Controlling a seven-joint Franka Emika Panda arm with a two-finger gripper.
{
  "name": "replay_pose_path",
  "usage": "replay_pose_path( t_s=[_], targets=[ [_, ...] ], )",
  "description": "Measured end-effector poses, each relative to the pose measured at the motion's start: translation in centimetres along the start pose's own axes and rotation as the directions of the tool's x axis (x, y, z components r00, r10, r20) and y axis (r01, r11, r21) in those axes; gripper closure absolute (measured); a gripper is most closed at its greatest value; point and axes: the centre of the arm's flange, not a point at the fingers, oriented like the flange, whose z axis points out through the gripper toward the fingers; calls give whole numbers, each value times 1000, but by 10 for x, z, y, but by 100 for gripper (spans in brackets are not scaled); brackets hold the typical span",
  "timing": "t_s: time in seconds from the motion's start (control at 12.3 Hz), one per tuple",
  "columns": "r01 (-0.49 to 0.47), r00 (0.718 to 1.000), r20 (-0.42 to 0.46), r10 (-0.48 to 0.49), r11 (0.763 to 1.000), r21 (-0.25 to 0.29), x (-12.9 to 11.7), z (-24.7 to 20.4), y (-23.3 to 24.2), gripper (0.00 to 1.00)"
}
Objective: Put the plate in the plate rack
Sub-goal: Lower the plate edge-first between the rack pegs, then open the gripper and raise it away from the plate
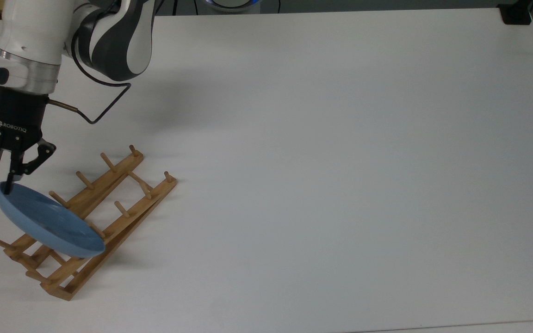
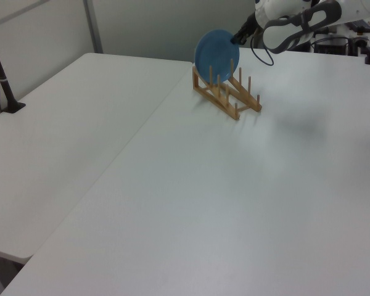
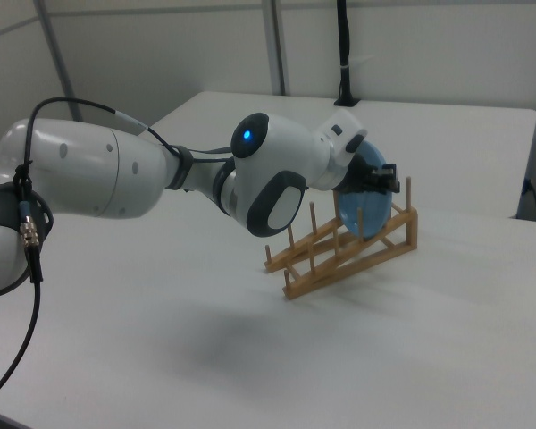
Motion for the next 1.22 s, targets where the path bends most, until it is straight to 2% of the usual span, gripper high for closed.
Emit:
replay_pose_path(
  t_s=[0.16, 0.32, 0.41, 0.49, 0.65, 0.81, 0.97, 1.14, 1.22],
  targets=[
    [-41, 999, 2, 40, 999, 3, -2, 0, 0, 46],
    [-94, 996, -6, 94, 996, 5, 2, -3, 0, 22],
    [-110, 994, -10, 110, 994, 7, 4, -5, -1, 6],
    [-117, 993, -6, 117, 993, 11, 5, -6, -1, 0],
    [-161, 985, 76, 157, 985, 59, 5, -14, -4, 0],
    [-245, 956, 196, 219, 962, 118, 12, -31, -9, 0],
    [-331, 900, 354, 255, 928, 173, 20, -59, -14, 0],
    [-408, 821, 507, 262, 891, 200, 25, -91, -22, 0],
    [-433, 780, 571, 256, 880, 196, 27, -106, -30, 0]
  ],
)
